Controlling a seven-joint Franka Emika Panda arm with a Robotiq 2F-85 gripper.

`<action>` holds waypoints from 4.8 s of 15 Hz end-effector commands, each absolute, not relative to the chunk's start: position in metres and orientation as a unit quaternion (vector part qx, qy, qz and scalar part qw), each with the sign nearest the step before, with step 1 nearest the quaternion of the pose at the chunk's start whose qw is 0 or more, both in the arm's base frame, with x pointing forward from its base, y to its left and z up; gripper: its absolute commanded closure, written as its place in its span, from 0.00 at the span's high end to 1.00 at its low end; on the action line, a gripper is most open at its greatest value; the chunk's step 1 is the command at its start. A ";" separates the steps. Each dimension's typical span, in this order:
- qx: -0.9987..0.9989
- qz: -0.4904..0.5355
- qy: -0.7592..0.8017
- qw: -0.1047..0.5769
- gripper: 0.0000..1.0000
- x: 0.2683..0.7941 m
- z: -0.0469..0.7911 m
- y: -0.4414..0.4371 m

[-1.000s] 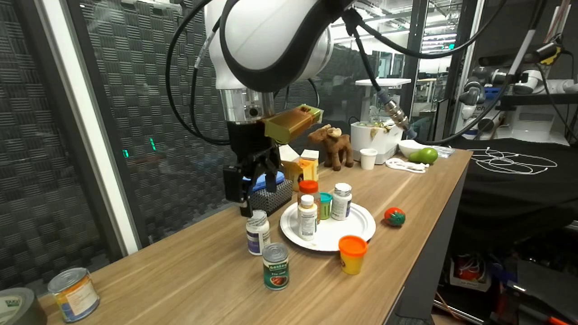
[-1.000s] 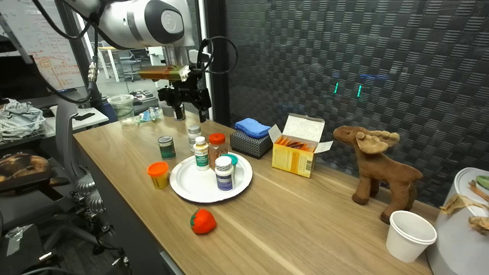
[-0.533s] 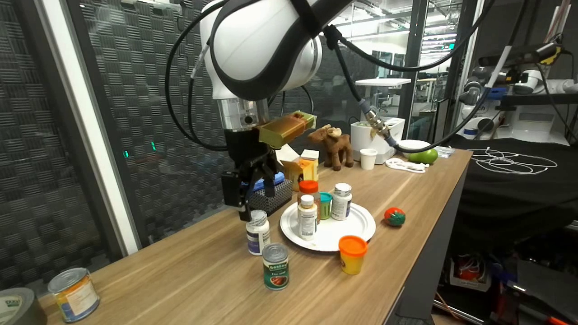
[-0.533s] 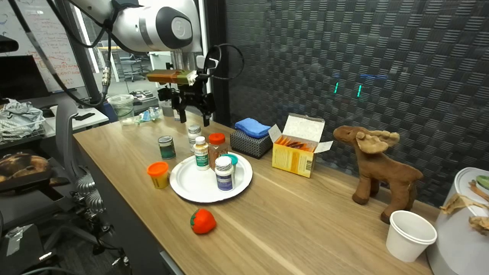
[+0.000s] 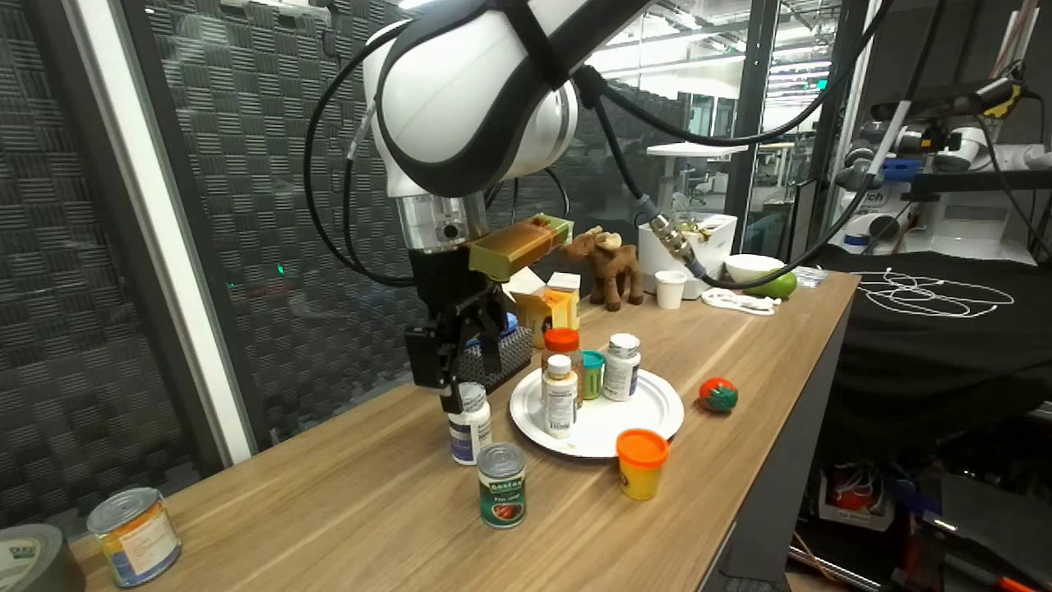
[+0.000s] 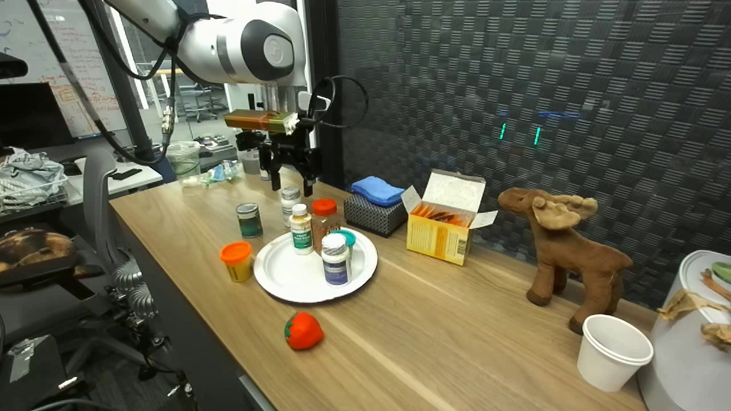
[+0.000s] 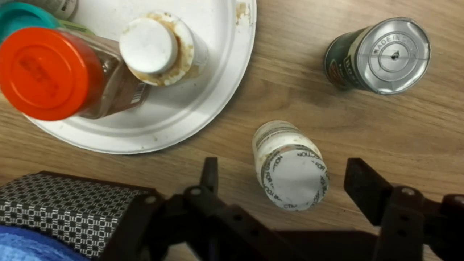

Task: Pick up the bottles and small containers from the table and put them on the white plate.

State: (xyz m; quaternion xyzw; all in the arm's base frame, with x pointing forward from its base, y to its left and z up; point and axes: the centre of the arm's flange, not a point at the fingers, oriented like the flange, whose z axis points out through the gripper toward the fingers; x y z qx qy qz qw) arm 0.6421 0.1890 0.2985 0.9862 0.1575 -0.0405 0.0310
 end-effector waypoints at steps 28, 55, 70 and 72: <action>0.992 0.055 0.054 0.103 0.20 0.510 0.473 0.078; 0.998 -0.016 -0.007 0.064 0.20 0.533 0.315 0.037; 0.997 0.022 -0.017 0.075 1.00 0.517 0.349 0.027; 0.996 0.035 -0.017 0.075 1.00 0.503 0.366 0.035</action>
